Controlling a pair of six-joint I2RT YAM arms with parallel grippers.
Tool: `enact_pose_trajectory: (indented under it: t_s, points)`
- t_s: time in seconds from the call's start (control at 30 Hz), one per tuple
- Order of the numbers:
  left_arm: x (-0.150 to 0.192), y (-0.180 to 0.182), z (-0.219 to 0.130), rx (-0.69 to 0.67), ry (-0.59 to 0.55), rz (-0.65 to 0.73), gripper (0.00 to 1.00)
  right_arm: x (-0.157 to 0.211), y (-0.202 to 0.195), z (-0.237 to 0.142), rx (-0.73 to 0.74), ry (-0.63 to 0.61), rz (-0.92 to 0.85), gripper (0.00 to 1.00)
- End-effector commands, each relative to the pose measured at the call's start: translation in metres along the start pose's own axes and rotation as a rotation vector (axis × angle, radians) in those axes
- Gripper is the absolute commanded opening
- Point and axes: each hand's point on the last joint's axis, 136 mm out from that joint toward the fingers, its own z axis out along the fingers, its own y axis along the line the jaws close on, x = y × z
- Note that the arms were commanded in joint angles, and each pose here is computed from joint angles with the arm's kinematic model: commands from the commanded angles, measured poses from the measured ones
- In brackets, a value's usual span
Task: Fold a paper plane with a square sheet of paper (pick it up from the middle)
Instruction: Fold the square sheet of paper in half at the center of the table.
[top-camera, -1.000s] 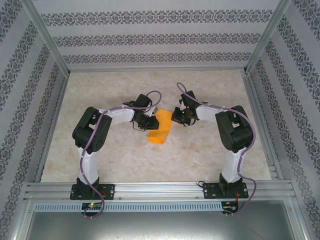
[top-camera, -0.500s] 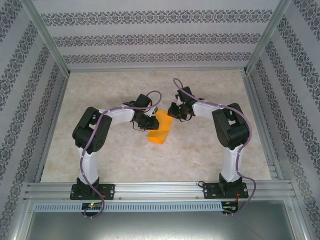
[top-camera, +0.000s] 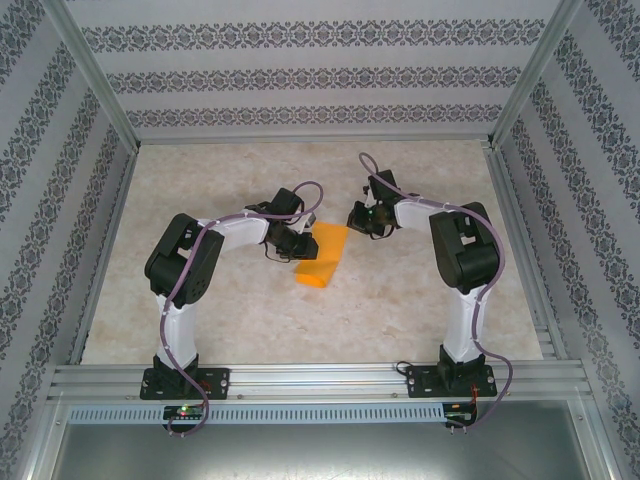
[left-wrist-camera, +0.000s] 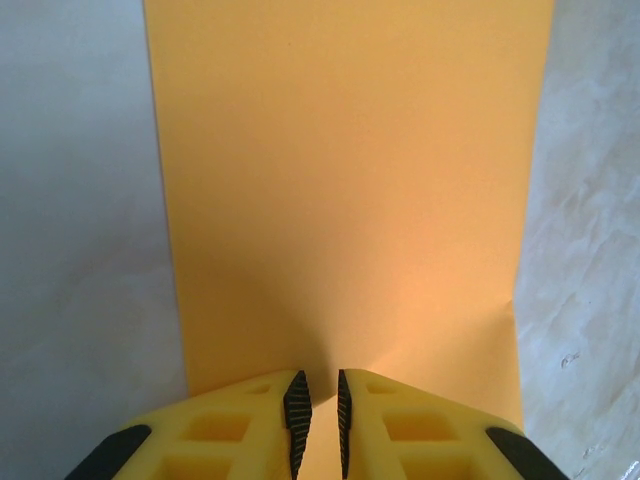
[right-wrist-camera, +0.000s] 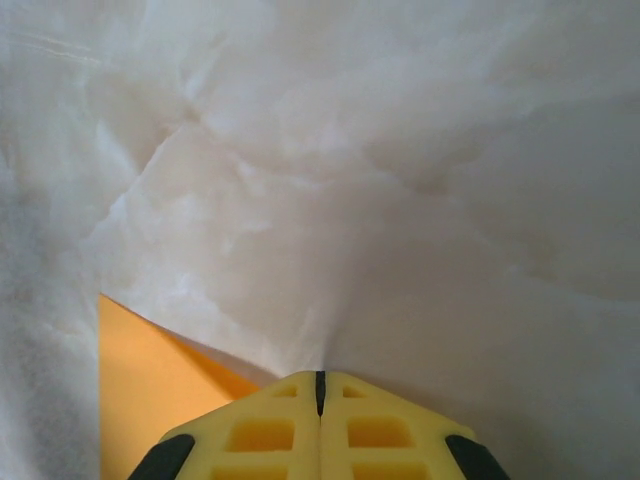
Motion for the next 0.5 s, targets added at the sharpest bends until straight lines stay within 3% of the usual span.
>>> enact_pose_trajectory:
  t_s: [0.0, 0.2, 0.47]
  points:
    - [0.068, 0.063, 0.027, -0.216, 0.209, -0.085, 0.23, -0.017, -0.01, -0.009, 0.047, -0.052, -0.019, 0.06]
    - [0.066, 0.06, 0.027, -0.206, 0.207, -0.085, 0.23, -0.001, 0.025, -0.036, -0.032, -0.061, -0.039, 0.07]
    - [0.065, 0.057, 0.029, -0.191, 0.213, -0.088, 0.23, 0.077, 0.058, -0.034, -0.112, 0.084, 0.002, 0.07]
